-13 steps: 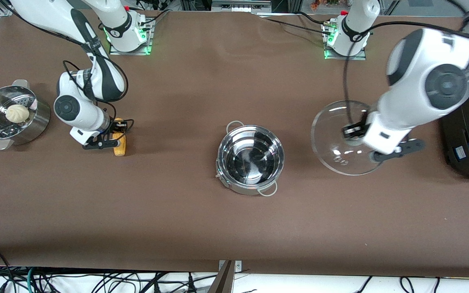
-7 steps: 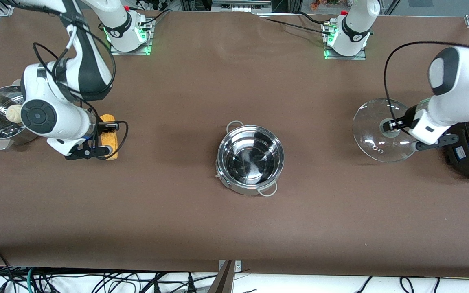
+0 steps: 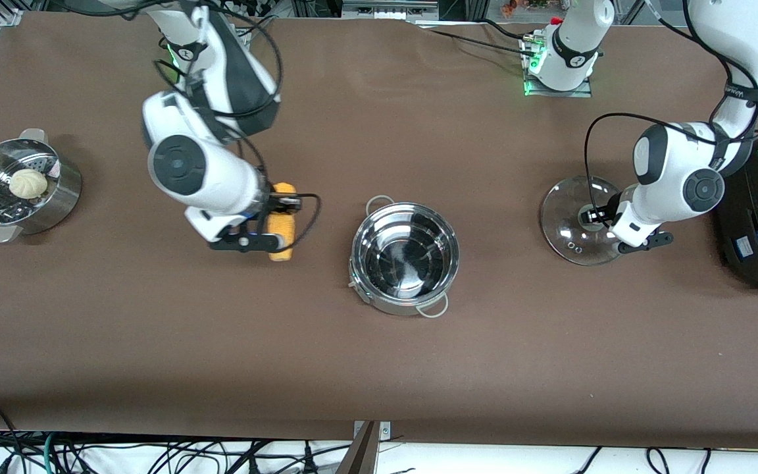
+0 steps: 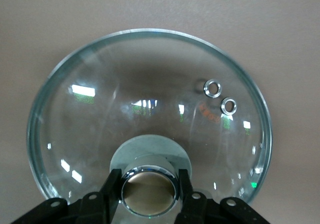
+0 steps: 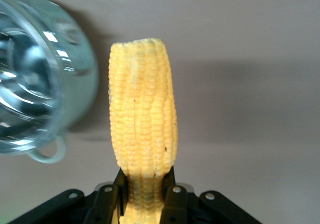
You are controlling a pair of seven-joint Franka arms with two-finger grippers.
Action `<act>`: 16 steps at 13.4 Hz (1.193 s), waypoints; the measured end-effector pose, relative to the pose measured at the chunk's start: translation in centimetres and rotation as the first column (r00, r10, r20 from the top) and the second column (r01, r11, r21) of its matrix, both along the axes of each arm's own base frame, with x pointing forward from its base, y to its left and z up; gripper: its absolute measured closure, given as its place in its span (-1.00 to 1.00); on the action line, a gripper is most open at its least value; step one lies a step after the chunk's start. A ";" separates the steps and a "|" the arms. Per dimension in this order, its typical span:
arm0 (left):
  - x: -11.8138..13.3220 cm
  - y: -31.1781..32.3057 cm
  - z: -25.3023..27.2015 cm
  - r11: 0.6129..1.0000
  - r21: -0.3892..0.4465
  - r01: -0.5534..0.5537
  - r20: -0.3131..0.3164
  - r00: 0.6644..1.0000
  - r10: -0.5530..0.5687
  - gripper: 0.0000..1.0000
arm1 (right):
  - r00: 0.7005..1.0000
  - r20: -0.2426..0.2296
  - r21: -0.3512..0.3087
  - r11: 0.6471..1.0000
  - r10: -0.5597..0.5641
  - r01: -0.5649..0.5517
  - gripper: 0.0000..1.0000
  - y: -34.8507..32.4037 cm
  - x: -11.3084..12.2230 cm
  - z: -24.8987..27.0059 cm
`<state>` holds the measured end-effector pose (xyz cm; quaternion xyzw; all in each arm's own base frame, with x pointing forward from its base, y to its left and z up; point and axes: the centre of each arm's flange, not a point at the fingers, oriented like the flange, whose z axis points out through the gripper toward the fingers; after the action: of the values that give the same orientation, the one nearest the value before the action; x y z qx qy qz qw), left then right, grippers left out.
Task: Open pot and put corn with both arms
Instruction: 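Set the lid down with the left gripper while the right gripper carries corn, then lower the corn into the pot and open the right gripper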
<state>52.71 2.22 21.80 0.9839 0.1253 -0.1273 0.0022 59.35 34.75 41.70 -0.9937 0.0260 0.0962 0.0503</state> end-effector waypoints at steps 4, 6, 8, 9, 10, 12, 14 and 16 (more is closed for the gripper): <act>0.5 0.6 0.3 1.000 0.001 -0.011 0.017 1.000 0.011 -0.76 | 0.996 0.084 0.131 0.991 -0.024 0.013 0.39 9.9 -1.7 0.3; 1.4 0.7 2.7 1.000 0.002 -0.012 0.021 1.000 0.012 -1.00 | 0.991 0.129 0.174 0.985 -0.021 -0.001 0.40 13.8 -3.0 -1.6; 2.6 0.8 9.3 1.000 0.009 -0.010 0.045 0.999 0.009 -1.00 | 0.985 0.164 0.200 0.980 -0.046 0.012 0.47 16.7 -3.9 -4.3; 2.9 0.7 13.6 1.000 0.015 -0.008 0.075 0.997 0.007 -1.00 | 0.983 0.179 0.210 0.978 -0.052 0.013 0.47 17.8 -4.3 -5.6; 2.6 0.6 18.2 1.000 0.021 -0.004 0.108 0.994 0.002 -1.00 | 0.980 0.191 0.217 0.976 -0.053 0.011 0.47 18.7 -4.6 -7.0; 1.0 0.0 26.2 0.999 0.030 0.012 0.146 0.989 -0.016 -1.00 | 0.976 0.210 0.225 0.974 -0.059 0.011 0.47 19.4 -4.6 -9.1; -0.6 -1.1 33.2 0.999 0.037 0.034 0.152 0.988 -0.040 -1.00 | 0.970 0.237 0.222 0.975 -0.063 0.009 0.47 19.5 -4.2 -10.8; -1.2 -1.8 38.4 0.998 0.040 0.045 0.171 0.984 -0.051 -1.00 | 0.962 0.265 0.221 0.975 -0.065 0.005 0.47 19.5 -3.8 -12.4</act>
<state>51.46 0.38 60.23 0.9939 0.1030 -0.0397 -0.0079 55.55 54.27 29.34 -0.9853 0.0260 -0.0391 0.1640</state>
